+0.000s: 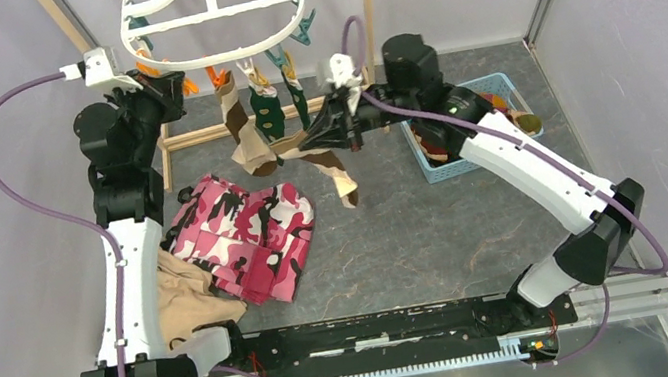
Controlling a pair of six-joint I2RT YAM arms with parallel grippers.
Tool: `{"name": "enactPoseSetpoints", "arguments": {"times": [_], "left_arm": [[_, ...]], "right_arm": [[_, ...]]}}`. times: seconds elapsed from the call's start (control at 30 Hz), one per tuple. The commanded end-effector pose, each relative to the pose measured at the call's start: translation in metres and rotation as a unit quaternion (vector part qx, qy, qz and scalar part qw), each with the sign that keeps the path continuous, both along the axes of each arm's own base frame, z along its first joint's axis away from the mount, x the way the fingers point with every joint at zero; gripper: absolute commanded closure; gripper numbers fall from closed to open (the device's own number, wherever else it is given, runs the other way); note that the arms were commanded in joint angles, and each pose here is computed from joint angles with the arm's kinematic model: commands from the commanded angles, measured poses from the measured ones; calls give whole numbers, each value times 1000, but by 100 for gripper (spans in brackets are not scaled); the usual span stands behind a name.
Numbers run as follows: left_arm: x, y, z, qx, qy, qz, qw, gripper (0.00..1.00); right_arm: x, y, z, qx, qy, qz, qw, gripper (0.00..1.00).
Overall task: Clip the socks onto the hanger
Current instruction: Open the clamp at the hanger.
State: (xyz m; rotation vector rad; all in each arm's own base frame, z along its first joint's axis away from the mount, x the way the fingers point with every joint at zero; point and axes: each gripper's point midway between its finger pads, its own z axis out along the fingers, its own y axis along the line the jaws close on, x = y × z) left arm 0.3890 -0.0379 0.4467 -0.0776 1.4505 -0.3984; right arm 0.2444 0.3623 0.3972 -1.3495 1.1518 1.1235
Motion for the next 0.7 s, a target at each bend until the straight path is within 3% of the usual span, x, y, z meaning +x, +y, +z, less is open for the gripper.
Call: {"name": "enactPoseSetpoints", "arguments": {"times": [0.0,0.23,0.43,0.67], "left_arm": [[-2,3,4,-38,13,21,999,98],[-1,3,-1,-62,28,29,997,98],[-1,1,1,-74,30,26,996,98],[2,-3,1,-90,38,17,995,98]], "right_arm": [[-2,32,2,-34,-83,-46,995,100],[12,93,5,-46,-80,-164,982,100],[42,111,12,-21,-62,-308,949,100],[66,123,22,25,-36,-365,930,100]]}}
